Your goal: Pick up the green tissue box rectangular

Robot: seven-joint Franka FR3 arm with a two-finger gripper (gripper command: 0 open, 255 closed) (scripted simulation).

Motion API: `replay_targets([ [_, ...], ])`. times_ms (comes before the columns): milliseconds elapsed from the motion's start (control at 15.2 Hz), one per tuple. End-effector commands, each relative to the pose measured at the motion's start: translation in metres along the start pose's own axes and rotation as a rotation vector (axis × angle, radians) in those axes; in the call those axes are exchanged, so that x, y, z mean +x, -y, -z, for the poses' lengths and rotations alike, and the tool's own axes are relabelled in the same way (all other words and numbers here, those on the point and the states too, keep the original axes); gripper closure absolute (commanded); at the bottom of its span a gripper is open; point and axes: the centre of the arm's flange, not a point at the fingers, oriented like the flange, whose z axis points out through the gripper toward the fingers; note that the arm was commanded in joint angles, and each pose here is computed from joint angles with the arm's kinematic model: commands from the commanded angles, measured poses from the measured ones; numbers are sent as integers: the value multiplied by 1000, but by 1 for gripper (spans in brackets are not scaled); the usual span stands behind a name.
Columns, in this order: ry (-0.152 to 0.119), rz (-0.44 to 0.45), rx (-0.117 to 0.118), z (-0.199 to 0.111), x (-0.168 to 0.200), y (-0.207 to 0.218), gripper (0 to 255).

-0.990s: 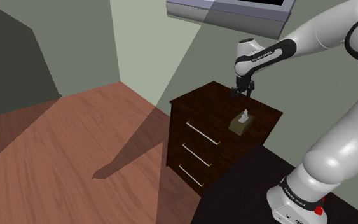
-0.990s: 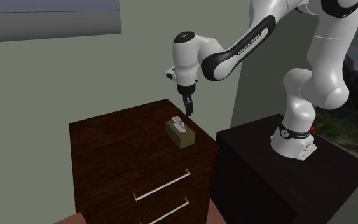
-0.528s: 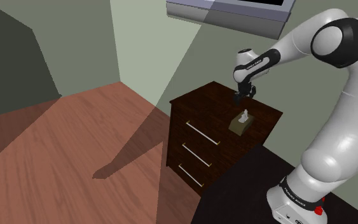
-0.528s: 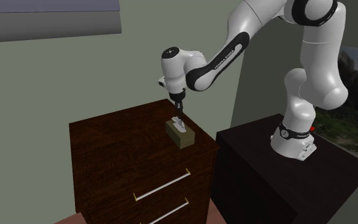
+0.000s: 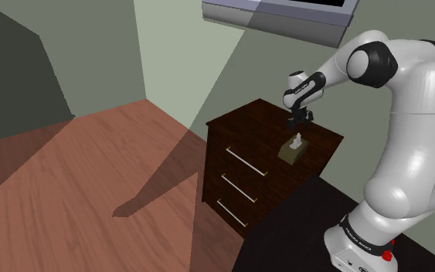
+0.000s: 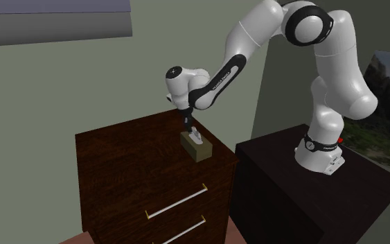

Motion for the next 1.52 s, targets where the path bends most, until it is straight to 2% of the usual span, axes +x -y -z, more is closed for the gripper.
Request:
replay_targets([
  [0, 3, -4, -3, -12, 5, 0, 0],
  [462, 3, -4, -3, -39, 10, 11, 0],
  [528, 3, -4, -3, -39, 10, 11, 255],
  [1122, 3, -4, -3, -39, 10, 11, 255],
  [1452, 3, -4, -3, -15, 6, 1, 255],
])
